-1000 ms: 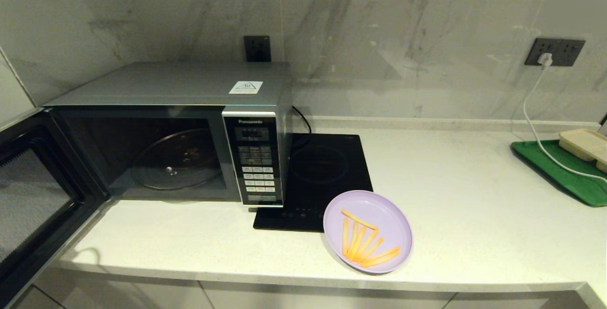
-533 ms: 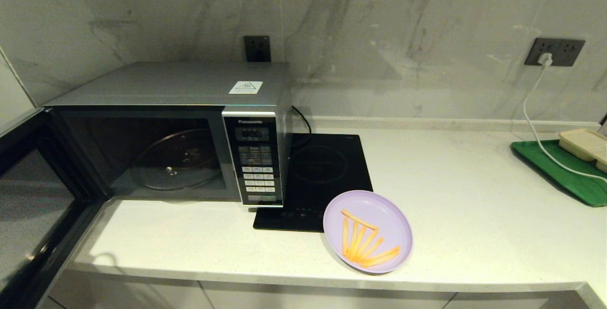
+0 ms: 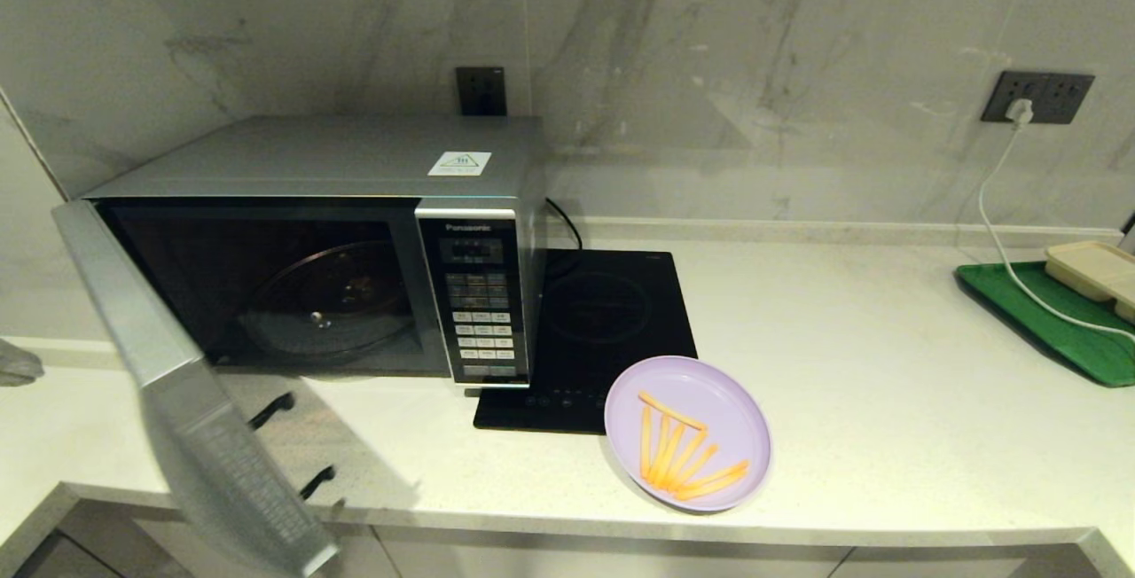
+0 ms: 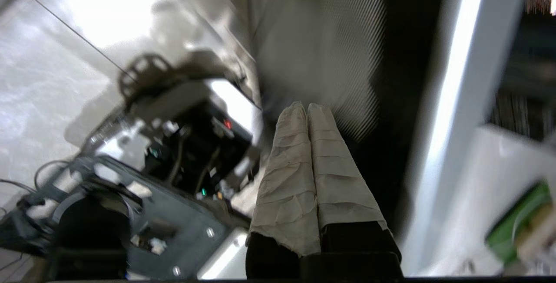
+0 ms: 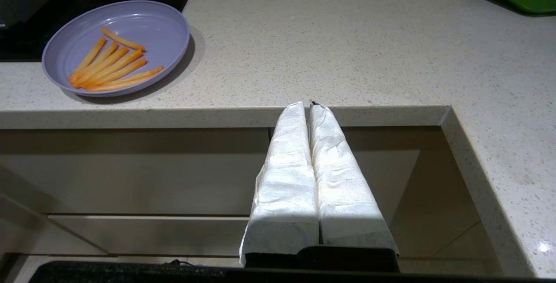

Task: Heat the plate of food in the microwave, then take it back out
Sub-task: Close the microwave oven

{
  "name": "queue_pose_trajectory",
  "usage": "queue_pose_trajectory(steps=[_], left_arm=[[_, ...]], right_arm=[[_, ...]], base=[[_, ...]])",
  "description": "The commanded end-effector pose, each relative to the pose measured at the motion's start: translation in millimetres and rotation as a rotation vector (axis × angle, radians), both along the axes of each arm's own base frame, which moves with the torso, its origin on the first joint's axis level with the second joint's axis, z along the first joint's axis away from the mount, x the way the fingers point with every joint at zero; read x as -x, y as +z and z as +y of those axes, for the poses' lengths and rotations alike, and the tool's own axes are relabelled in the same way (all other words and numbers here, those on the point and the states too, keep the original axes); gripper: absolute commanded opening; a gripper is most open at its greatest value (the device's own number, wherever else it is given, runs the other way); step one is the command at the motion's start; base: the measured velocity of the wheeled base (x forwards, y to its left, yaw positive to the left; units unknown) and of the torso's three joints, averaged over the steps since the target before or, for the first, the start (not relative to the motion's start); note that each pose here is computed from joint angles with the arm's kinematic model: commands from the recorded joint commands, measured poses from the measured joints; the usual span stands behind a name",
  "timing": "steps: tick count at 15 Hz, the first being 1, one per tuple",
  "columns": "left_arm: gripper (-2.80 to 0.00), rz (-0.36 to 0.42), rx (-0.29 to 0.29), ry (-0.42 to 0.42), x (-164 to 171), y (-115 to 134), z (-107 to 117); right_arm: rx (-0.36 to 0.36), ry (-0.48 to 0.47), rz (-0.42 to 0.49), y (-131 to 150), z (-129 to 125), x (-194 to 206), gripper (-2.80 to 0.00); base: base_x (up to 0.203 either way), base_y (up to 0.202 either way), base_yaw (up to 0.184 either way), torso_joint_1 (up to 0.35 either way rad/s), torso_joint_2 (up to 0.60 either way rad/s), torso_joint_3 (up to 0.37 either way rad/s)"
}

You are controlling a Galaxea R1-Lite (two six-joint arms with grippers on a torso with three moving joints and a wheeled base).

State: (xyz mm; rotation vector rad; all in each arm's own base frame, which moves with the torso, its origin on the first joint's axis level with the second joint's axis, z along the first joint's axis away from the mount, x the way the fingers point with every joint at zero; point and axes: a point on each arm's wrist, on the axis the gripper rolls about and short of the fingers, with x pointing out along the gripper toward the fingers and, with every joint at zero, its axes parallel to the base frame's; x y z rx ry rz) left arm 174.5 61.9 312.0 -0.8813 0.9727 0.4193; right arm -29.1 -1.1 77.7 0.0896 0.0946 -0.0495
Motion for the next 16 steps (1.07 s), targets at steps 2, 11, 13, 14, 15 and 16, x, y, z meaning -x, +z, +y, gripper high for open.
queue_pose_trajectory(steps=[2, 11, 13, 14, 15, 16], left_arm=[[-2.8, -0.013, 0.018, -0.123, 18.8, 0.8, -36.1], [-2.8, -0.182, -0.339, -0.37, -23.4, -39.8, -110.5], [-2.8, -0.196, -0.39, -0.372, -45.6, -57.6, -126.4], [-2.8, -0.206, -0.409, -0.364, -55.2, -64.0, -132.3], [-2.8, -0.224, -0.424, -0.351, -62.4, -68.2, -137.8], [-2.8, -0.252, -0.424, -0.334, -66.3, -68.2, -141.3]], right_arm=[[0.0, 0.001, 0.001, -0.1, 0.0, 0.0, -2.8], [0.0, 0.001, 0.001, -0.1, 0.0, 0.0, -2.8], [-0.001, 0.001, 0.001, -0.1, 0.0, 0.0, -2.8], [0.0, 0.001, 0.001, -0.1, 0.0, 0.0, -2.8], [0.0, 0.001, 0.001, -0.1, 0.0, 0.0, -2.8], [-0.001, 0.0, 0.001, -0.1, 0.0, 0.0, -2.8]], base=[[0.0, 0.0, 0.0, 0.0, 0.0, 0.0], [0.0, 0.0, 0.0, 0.0, 0.0, 0.0], [0.0, 0.0, 0.0, 0.0, 0.0, 0.0], [0.0, 0.0, 0.0, 0.0, 0.0, 0.0], [0.0, 0.0, 0.0, 0.0, 0.0, 0.0], [0.0, 0.0, 0.0, 0.0, 0.0, 0.0]])
